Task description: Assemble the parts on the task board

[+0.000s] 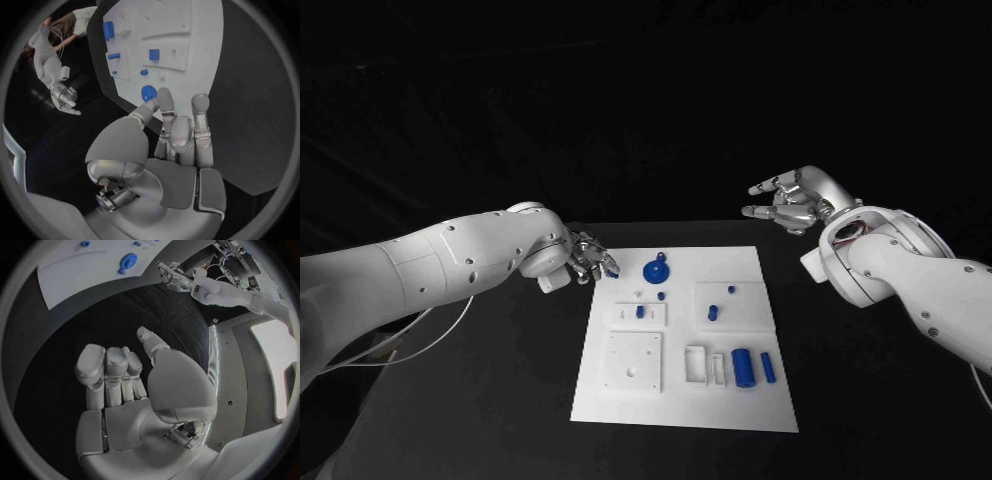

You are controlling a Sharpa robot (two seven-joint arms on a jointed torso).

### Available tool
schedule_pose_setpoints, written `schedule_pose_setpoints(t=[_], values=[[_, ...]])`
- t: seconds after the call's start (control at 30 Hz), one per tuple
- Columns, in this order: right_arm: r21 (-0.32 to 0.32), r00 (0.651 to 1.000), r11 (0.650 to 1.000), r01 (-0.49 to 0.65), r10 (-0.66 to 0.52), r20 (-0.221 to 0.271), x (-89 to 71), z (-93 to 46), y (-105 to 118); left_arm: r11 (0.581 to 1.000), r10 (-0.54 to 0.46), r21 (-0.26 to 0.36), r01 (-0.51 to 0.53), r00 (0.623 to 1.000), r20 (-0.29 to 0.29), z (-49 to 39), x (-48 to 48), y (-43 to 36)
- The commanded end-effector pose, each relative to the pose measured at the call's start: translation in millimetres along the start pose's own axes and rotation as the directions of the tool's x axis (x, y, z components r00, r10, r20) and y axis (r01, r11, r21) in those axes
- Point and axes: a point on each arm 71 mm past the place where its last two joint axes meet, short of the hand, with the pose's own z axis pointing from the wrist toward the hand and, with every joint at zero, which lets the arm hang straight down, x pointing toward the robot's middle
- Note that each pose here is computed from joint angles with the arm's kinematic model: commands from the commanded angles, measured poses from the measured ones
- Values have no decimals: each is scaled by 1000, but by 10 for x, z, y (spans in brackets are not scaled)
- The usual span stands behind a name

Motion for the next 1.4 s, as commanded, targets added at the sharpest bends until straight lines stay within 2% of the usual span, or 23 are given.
schedule_pose_setpoints(t=[0.03, 0.3, 0.47, 0.67, 0.87, 1.03, 1.2, 1.4], values=[[4, 1000, 1000, -1, 1, -17, 10, -1, -16, 998, -60, -4, 61, 992, 109, -83, 24, -31], [16, 1000, 1000, -3, 3, -22, 28, -4, -65, 999, -48, 12, 47, 982, 181, -220, 268, 22], [21, 1000, 1000, -5, 6, -27, 47, -6, -84, 999, -41, 19, 37, 978, 204, -242, 411, 10], [22, 1000, 1000, -7, 8, -30, 65, -6, -86, 1000, -24, 14, 22, 981, 193, -204, 589, 0], [23, 999, 1000, -8, 9, -32, 73, -7, -86, 1000, -6, 13, 4, 986, 169, -160, 726, -12], [22, 999, 1000, -9, 10, -33, 81, -6, -81, 999, 32, 5, -32, 991, 127, -123, 840, -40], [20, 999, 1000, -10, 11, -34, 86, -6, -77, 998, 60, -6, -60, 994, 90, -90, 924, -48], [20, 999, 1000, -10, 11, -35, 86, -8, -75, 997, 79, -21, -78, 994, 78, -57, 947, -19]])
